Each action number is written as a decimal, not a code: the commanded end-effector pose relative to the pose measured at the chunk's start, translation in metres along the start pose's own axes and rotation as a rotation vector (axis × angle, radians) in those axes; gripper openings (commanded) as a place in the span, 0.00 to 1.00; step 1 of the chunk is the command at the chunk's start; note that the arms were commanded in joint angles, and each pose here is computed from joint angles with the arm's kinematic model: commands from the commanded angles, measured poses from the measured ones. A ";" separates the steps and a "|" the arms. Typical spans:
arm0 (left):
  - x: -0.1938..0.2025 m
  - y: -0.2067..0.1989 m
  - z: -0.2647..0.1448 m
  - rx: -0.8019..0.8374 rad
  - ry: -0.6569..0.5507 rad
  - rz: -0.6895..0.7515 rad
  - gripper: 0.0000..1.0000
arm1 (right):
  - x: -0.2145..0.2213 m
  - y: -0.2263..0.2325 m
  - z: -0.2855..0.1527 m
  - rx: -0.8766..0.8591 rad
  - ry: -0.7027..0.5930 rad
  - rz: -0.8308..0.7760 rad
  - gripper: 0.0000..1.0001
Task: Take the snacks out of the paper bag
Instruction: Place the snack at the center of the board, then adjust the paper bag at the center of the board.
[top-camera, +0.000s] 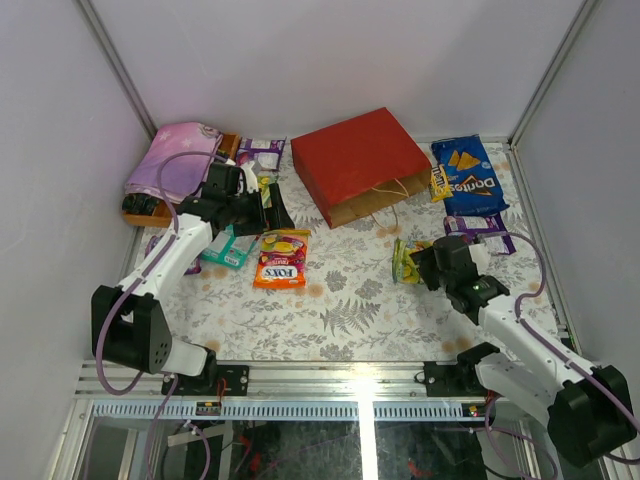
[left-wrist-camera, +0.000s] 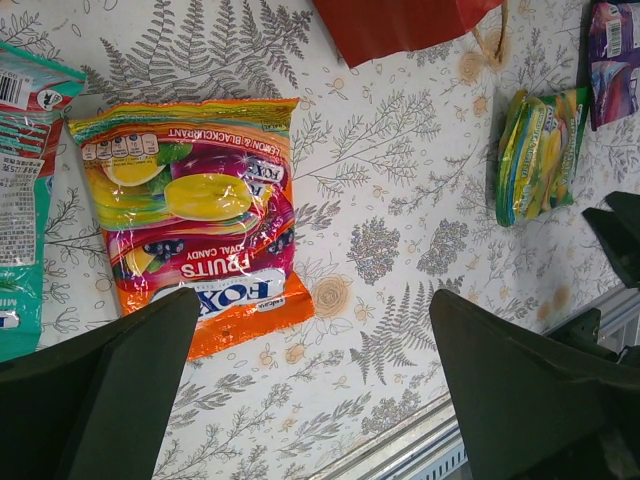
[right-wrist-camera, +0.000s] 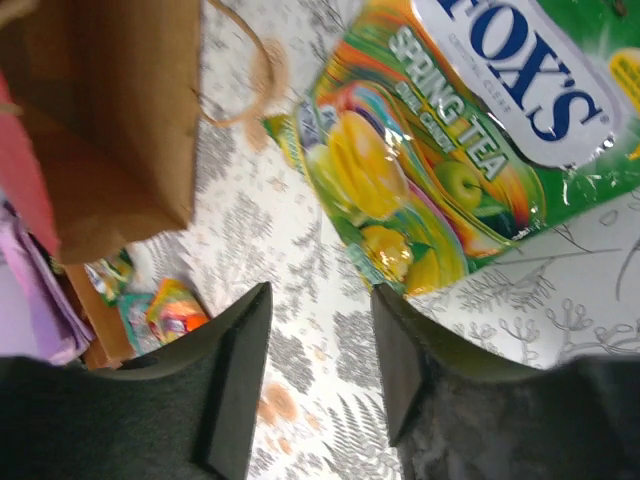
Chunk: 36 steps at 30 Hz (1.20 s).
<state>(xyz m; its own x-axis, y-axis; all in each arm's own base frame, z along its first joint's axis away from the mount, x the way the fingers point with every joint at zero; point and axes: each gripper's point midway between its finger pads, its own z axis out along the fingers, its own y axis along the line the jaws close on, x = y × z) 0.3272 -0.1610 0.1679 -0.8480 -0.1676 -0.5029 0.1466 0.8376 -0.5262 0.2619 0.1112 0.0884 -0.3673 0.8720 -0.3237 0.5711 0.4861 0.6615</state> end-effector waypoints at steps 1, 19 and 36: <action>-0.014 -0.002 -0.002 0.003 -0.029 0.025 1.00 | -0.031 0.018 -0.010 -0.019 -0.149 -0.091 0.42; -0.010 0.006 -0.001 -0.034 -0.021 0.025 1.00 | 0.000 0.047 0.069 -0.018 0.020 -0.289 0.02; -0.009 0.008 0.001 -0.036 -0.012 0.022 1.00 | -0.001 0.029 0.079 -0.032 0.051 -0.223 0.03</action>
<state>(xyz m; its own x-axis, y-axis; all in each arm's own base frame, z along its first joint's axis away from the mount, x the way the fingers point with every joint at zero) 0.3292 -0.1575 0.1624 -0.8527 -0.1605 -0.4971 0.1342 0.8525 -0.5053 0.3307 0.1381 0.0222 -0.5365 0.7677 -0.3504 0.4809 0.6193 0.6207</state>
